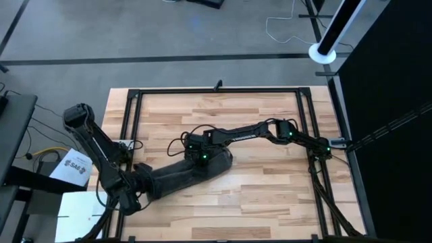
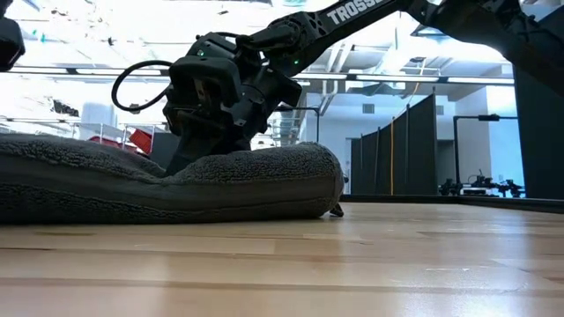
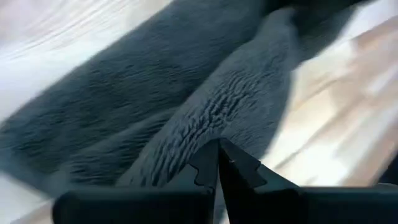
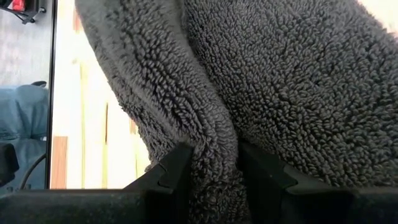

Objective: Roll towel
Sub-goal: Roll the black towel

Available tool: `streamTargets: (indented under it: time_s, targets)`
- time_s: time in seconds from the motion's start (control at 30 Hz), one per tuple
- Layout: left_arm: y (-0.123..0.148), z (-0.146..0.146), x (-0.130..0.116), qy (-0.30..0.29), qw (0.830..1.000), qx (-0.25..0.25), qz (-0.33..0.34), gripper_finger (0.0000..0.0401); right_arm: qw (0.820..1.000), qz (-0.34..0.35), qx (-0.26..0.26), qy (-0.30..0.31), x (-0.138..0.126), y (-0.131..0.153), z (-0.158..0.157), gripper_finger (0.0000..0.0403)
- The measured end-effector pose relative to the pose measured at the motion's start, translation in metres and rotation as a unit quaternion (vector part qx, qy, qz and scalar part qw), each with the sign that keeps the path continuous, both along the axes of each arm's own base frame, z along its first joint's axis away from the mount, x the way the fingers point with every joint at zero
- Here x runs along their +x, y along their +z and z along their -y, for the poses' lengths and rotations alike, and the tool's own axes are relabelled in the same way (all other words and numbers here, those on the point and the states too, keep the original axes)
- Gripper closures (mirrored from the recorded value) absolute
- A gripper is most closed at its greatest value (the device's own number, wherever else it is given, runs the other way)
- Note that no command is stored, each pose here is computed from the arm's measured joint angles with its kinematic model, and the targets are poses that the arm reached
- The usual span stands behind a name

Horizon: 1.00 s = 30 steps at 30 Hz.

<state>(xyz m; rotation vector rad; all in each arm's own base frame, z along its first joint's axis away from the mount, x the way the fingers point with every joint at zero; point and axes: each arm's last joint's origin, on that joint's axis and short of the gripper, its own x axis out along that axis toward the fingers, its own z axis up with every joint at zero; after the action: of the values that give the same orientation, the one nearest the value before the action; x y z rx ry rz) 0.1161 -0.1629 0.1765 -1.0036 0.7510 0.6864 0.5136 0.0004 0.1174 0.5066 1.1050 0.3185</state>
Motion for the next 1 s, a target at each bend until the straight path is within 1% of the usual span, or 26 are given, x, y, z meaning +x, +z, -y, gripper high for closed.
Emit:
streamTargets:
  time_s: [0.2, 0.4, 0.47, 0.6, 0.73, 0.9, 1.0]
  targets:
    - [-0.016, 0.008, 0.003, -0.004, 0.999, 0.014, -0.037, 0.0401, 1.0, 0.0, 0.001, -0.002, 0.0, 0.0, 0.0, 0.0297]
    - [-0.034, 0.025, 0.003, -0.023, 0.999, 0.008, -0.042, 0.0401, 1.0, 0.01, 0.0, 0.001, 0.002, 0.001, 0.0, 0.0295]
    - [-0.039, 0.03, 0.002, -0.029, 0.999, 0.005, -0.044, 0.0401, 1.0, 0.022, -0.002, 0.014, 0.003, 0.002, 0.0, 0.0295]
    - [-0.048, 0.038, 0.002, -0.035, 0.999, -0.001, -0.042, 0.0401, 0.999, 0.027, -0.003, 0.025, 0.005, 0.011, -0.001, 0.0294]
    - [-0.055, 0.042, 0.001, -0.04, 0.998, 0.007, -0.046, 0.0401, 0.999, 0.026, -0.007, 0.032, 0.007, 0.022, 0.0, 0.0294]
    - [-0.058, 0.043, -0.001, -0.043, 0.998, 0.014, -0.049, 0.0401, 0.999, 0.015, -0.009, 0.038, 0.006, 0.03, 0.001, 0.0294]
    - [-0.059, 0.043, -0.001, -0.044, 0.998, 0.015, -0.048, 0.0401, 0.999, 0.013, -0.009, 0.038, 0.007, 0.039, 0.001, 0.0294]
